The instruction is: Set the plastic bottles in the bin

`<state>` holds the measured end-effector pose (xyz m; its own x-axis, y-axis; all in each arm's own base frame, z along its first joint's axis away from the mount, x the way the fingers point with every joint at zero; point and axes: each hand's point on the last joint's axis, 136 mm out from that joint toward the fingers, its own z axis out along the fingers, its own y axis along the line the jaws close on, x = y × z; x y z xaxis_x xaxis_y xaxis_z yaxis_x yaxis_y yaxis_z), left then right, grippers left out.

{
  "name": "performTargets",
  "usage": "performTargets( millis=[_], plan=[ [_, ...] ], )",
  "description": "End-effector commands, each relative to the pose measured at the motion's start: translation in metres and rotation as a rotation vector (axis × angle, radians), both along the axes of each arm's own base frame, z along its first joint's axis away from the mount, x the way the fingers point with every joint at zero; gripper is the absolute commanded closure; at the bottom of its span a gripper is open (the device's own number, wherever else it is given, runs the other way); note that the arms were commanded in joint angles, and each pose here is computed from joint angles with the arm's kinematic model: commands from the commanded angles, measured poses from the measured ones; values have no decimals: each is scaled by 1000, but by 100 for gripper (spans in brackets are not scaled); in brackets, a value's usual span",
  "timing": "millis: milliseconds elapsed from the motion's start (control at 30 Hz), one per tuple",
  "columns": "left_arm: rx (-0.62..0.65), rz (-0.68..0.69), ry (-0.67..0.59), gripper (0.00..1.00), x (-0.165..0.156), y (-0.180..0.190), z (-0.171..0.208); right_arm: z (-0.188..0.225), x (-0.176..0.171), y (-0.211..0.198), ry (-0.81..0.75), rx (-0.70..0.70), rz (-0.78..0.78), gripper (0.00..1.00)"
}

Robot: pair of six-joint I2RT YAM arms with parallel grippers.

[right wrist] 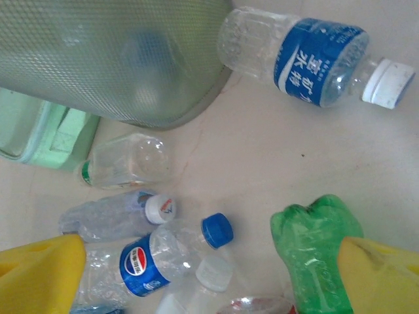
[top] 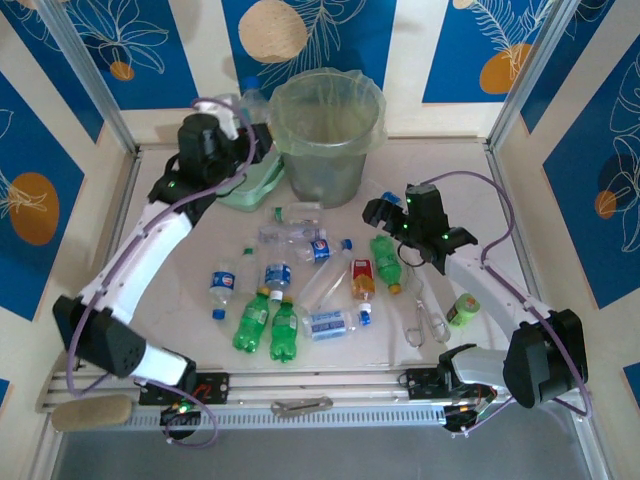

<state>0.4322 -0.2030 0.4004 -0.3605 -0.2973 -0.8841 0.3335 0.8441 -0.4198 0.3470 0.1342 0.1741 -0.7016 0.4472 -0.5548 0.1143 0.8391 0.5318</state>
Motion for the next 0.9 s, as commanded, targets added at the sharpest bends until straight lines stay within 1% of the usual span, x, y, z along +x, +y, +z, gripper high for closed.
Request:
performTargets(
  millis=[0,167,333,367,433,567,667,867],
  plan=[
    [18,-119,-108,56,15,-42,32,5,-6,-4,-18,17,0,1],
    [18,-185,-107,56,61,-85,39,6,-13,-10,-26,11,-2,1],
    [46,-200,-69,56,102,-112,20,9,-19,-18,-46,-5,-24,1],
    [46,-201,-70,56,107,-116,19,10,-20,-19,-51,-5,-30,1],
    [57,-201,-56,56,117,-122,6,14,-22,-21,-73,-8,-28,1],
    [93,-170,-21,56,131,-123,-22,19,-23,-25,-107,-8,-33,1],
    [121,-159,6,56,136,-123,-38,19,-22,-25,-110,5,-32,1],
    [131,-163,42,54,140,-126,-58,16,-21,-22,-84,21,-23,1]
  ],
)
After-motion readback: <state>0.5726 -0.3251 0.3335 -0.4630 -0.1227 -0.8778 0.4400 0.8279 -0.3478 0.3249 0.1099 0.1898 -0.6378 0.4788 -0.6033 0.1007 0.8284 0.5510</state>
